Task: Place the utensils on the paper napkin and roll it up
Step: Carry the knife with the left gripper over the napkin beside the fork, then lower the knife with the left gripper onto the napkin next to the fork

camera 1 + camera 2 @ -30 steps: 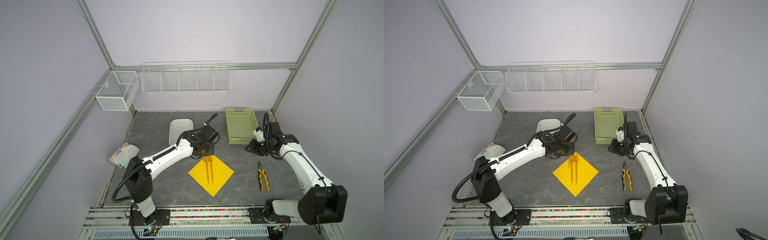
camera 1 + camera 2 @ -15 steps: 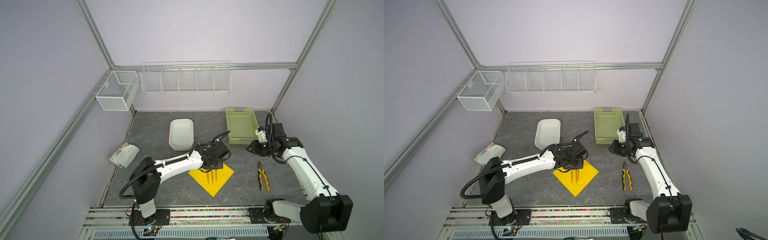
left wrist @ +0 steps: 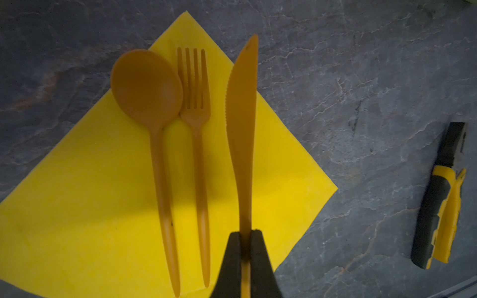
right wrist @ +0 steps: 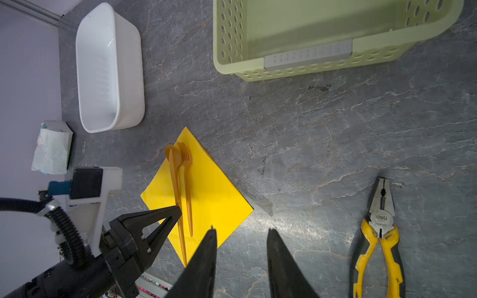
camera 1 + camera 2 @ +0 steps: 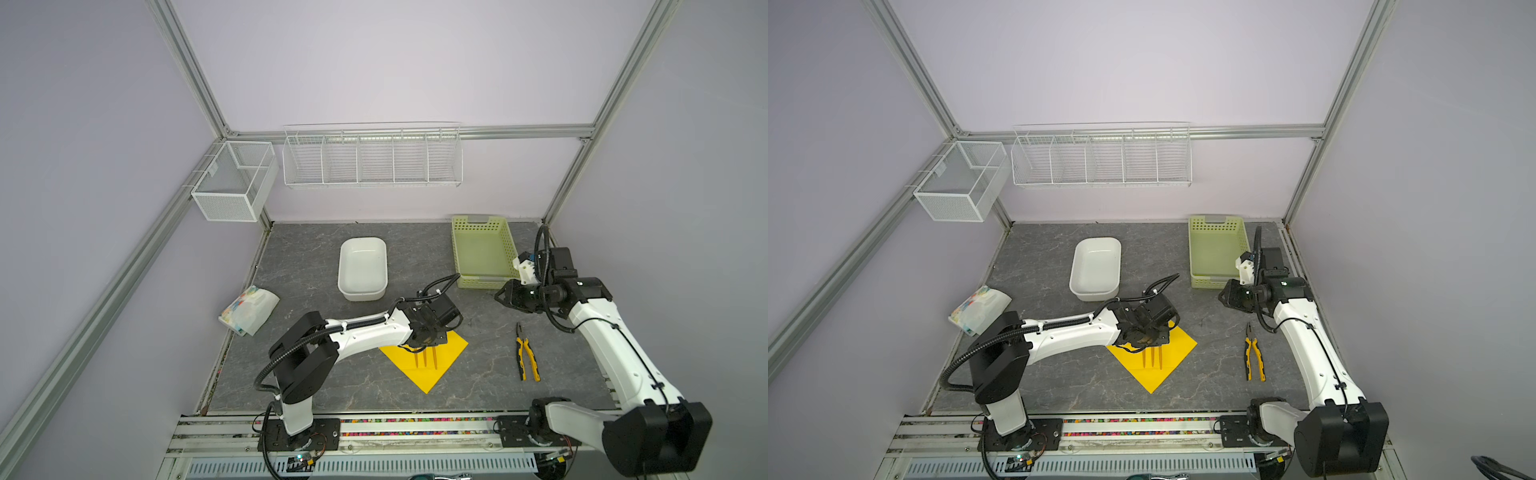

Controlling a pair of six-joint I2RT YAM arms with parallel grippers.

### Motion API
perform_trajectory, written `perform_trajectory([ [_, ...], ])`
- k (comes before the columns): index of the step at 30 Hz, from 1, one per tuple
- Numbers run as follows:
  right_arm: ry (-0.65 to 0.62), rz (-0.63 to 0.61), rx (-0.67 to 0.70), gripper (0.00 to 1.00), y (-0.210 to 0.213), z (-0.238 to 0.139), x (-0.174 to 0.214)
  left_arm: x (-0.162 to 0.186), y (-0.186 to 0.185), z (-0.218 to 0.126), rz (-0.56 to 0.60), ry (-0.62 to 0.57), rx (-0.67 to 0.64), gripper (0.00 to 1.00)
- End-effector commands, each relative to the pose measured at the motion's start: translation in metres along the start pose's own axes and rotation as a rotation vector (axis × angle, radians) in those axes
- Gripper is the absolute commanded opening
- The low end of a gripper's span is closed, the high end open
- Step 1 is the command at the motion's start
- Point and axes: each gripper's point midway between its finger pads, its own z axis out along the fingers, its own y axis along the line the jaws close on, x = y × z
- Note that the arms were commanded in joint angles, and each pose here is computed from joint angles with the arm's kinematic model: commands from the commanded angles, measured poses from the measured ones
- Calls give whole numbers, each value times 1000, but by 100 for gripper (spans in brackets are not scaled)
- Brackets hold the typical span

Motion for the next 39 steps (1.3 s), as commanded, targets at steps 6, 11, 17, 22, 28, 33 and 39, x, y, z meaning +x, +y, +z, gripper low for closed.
perform_trajectory([
  [6,-23,-31,16,36,-3,-3,-1,-2,4,17,-5,-28,-68,1],
  [11,-25,-32,20,36,-4,-4,-1,-5,3,20,28,-25,-98,1],
  [17,-24,-33,24,36,-4,-4,-1,-4,2,26,35,-15,-113,0],
  [22,-27,-33,27,37,-5,-5,-1,-6,4,26,36,-25,-124,1],
  [28,-31,-35,28,36,-5,-6,-1,-8,3,28,39,-30,-132,1],
  [33,-29,-36,29,36,-5,-6,-1,-11,6,27,41,-40,-162,1],
  [39,-28,-37,29,36,-5,-6,-1,-11,6,32,43,-33,-169,1],
])
